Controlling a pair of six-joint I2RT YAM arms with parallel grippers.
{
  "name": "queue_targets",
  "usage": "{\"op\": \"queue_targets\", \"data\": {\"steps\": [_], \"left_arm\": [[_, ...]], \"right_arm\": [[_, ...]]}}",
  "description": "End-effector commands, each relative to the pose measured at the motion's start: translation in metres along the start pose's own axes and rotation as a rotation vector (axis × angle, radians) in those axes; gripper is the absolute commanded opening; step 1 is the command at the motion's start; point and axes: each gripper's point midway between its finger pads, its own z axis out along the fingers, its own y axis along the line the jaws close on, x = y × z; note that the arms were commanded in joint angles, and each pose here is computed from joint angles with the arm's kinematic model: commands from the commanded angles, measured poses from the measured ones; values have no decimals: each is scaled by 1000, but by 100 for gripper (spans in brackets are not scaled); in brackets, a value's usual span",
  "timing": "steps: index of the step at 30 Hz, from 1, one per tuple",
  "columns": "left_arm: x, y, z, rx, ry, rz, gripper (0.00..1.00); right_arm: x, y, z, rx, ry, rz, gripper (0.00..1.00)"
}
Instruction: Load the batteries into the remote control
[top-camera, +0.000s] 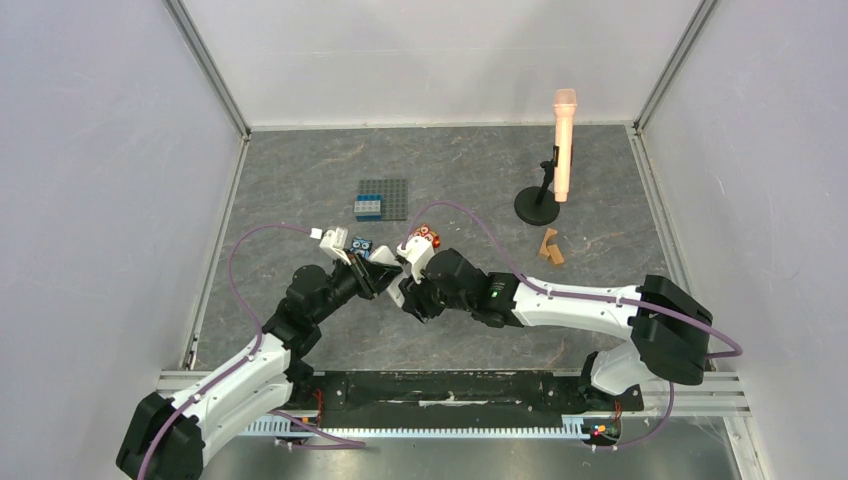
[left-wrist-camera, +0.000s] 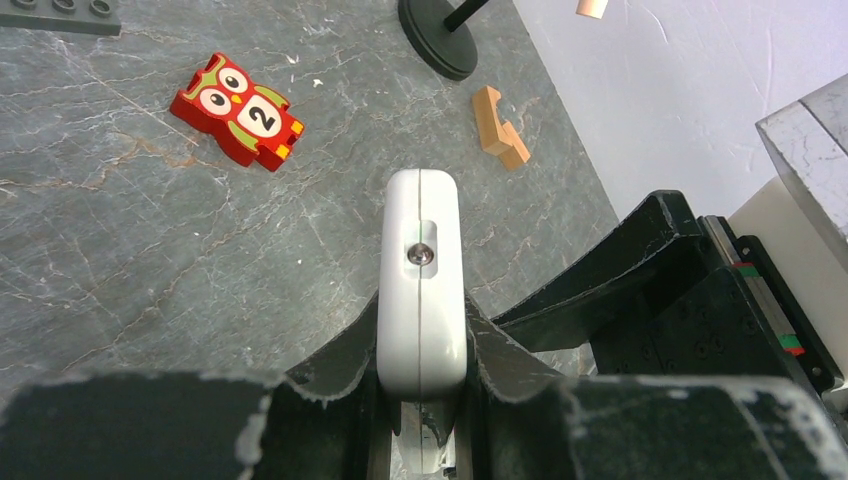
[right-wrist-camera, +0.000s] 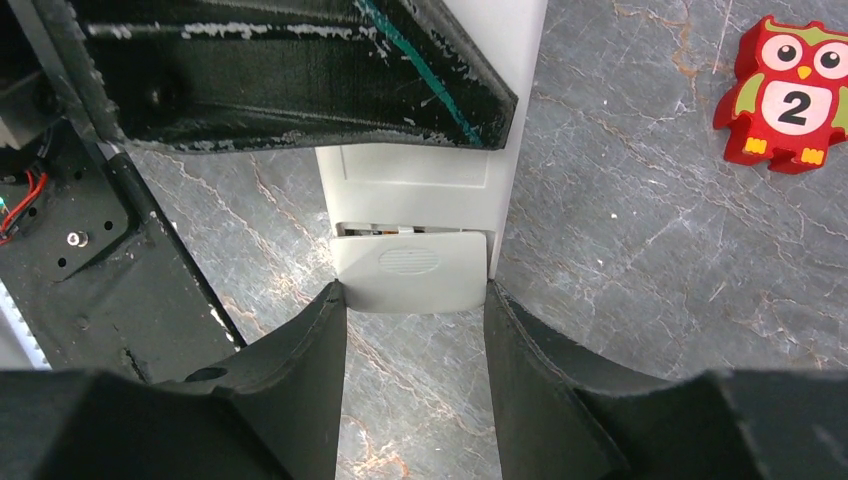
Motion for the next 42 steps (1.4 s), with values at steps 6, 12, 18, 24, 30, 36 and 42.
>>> {"op": "queue_targets", "data": {"steps": [6,12,18,24,30,36,42], "left_arm": [[-18,-21,-1,88,-69,40,2],[-18,-20,-2,82,-72,39,2],[-18,-18,-2,72,-71,32,2],[-17,-16,-2,60,-68,25,2],[-15,-16,-3,63,-57,40,2],[-13,-15,-4,58,-43,65,2],[-15,-11,-4,34,-51,61,2]], "right_arm": [[-23,3,2,27,-37,39,31],[-17,-4,3,65,-8,45,31],[-20,-6,4,83,-18,67,31],[-23,-6,3,86,-31,78,31],[-25,-4,0,66,-40,85,31],[-34,0,-9,37,-64,76,31],[-38,0,-11,38,-75,79,31]]}}
